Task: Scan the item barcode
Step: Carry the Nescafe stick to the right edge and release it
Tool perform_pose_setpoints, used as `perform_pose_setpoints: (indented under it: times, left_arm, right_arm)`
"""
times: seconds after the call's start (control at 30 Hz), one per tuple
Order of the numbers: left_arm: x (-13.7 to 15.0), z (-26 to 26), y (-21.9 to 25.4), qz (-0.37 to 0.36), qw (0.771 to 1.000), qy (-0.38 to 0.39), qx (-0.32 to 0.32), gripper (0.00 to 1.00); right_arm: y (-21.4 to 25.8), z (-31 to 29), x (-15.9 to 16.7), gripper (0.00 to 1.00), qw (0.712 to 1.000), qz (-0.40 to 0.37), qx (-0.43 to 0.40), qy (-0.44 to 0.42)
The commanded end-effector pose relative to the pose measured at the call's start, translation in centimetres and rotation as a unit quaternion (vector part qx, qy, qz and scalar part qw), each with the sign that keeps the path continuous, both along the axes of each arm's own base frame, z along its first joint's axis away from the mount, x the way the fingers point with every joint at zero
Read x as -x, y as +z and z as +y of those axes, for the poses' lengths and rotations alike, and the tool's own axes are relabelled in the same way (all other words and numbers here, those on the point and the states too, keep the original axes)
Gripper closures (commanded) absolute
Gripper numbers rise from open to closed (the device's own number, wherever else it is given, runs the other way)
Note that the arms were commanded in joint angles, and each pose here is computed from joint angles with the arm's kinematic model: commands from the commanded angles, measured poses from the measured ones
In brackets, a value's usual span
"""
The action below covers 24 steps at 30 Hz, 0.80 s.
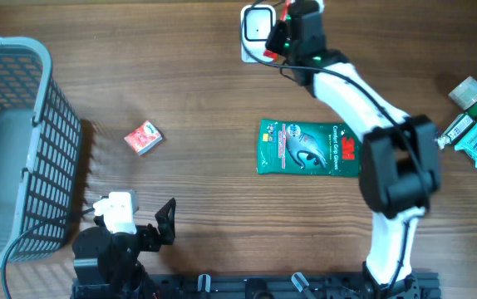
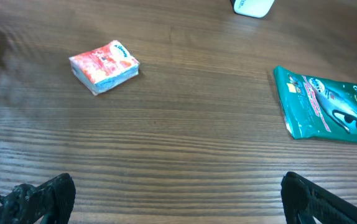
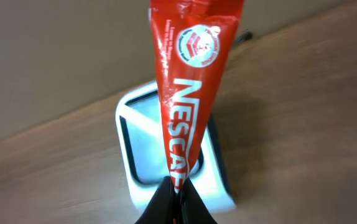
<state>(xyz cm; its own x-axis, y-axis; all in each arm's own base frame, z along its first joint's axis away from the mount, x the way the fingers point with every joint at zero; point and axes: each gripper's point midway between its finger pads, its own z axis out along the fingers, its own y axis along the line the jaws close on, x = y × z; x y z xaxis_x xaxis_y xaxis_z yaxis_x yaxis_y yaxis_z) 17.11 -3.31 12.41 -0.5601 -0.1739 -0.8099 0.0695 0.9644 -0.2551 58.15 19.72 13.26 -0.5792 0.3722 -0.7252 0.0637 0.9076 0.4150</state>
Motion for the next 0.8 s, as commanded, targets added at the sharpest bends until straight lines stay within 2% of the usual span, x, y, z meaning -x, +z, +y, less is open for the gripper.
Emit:
perform_pose_setpoints:
  times: [0.0,0.1,0.2,0.37,0.47,0.57,0.67,0.77]
  left_arm:
    - [-0.1,-0.1,0.1,-0.005,1.000,-0.003,0.000,0.00]
    - [-0.1,-0.1,0.1,-0.005,1.000,-0.002,0.000,0.00]
    - [-0.1,-0.1,0.1,-0.005,1.000,-0.002,0.000,0.00]
    - [-0.1,-0.1,0.1,-0.005,1.000,-0.002,0.000,0.00]
    - [-0.1,-0.1,0.1,-0.005,1.000,-0.003,0.000,0.00]
    - [-0.1,-0.1,0.1,-0.005,1.000,-0.002,0.000,0.00]
    - [-0.1,-0.1,0.1,-0.005,1.000,-0.002,0.000,0.00]
    - [-0.1,-0.1,0.1,-0.005,1.000,-0.002,0.000,0.00]
  right_arm:
    - [2.2,2.4,-3.4,0.95,0.996,-0.068,0.064,-0.007]
    - [2.4,2.5,-5.7,0.95,0.992,-0.092,0.077,-0.042]
    - [2.0,2.0,-6.1,0.95,0.992,-0.090,0.075,-0.051]
    - [1.9,1.1,-5.4,0.95,0.992,-0.059,0.098,-0.051]
    - [4.0,-2.2,-3.1,0.95,0.985,-0.006,0.149,-0.091]
    - [6.0,-10.0,1.7,0.95,0.946,0.066,0.231,-0.216]
    - [6.7,-18.4,5.9,0.96,0.887,0.119,0.296,-0.335]
    - [4.9,-25.6,8.0,0.96,0.851,0.184,0.310,-0.383]
